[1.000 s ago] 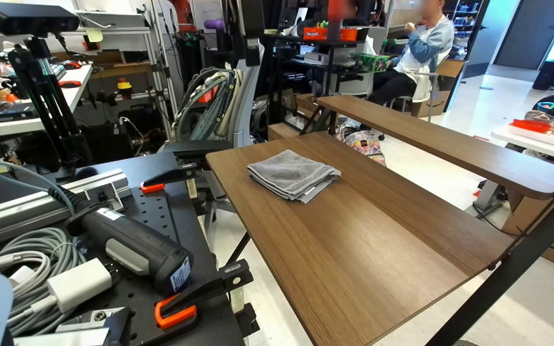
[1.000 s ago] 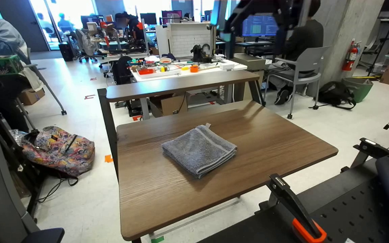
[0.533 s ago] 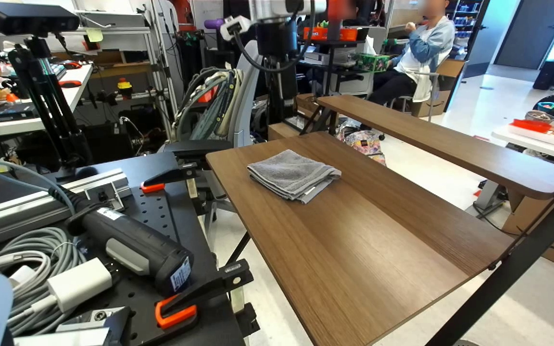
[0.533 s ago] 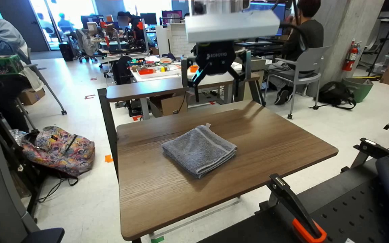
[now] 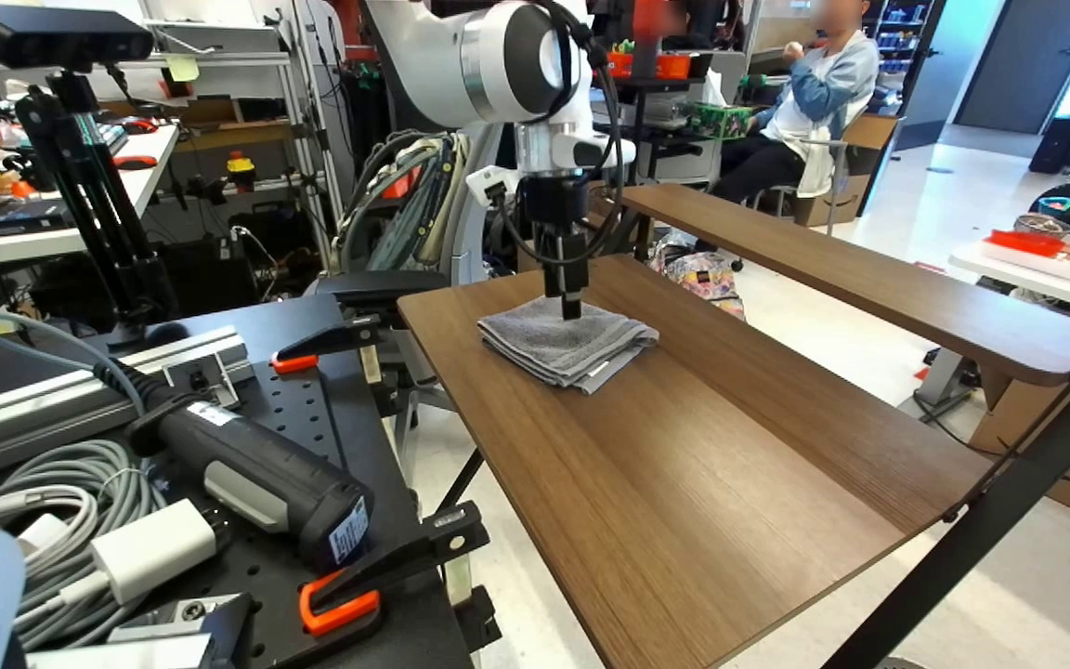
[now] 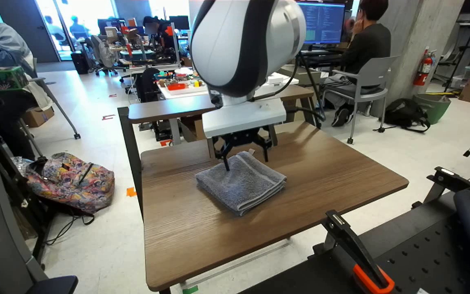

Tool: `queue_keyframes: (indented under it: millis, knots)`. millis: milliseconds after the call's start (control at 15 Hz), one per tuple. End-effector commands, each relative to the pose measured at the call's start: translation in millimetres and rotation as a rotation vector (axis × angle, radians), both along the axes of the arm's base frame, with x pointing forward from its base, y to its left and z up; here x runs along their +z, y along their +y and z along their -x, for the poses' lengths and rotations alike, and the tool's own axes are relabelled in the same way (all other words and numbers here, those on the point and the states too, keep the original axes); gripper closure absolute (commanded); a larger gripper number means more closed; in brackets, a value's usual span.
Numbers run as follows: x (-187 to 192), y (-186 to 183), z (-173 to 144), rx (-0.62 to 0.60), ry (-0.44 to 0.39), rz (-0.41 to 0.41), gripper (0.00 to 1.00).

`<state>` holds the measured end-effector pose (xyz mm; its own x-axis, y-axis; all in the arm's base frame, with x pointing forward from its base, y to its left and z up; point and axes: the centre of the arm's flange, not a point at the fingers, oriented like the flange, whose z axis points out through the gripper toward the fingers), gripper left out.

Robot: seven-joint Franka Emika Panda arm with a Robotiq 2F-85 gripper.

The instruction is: Move the towel

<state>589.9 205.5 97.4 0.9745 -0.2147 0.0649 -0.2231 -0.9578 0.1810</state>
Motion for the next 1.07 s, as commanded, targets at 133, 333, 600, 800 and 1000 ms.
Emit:
queue_keyframes:
  millis: [133,333,600,800,1000]
  knots:
    - [-28.7,24.2,-22.8,0.034,0.041,-0.006,0.0]
    - [-36.8,26.0,-29.8,0.042,0.062,-0.018,0.0]
    - [-44.9,19.2,-38.2,0.041,0.097,-0.04,0.0]
    - [-50.4,7.7,-45.7,0.027,0.126,-0.05,0.0]
    - [-52.7,-9.9,-53.5,0.008,0.145,-0.06,0.0]
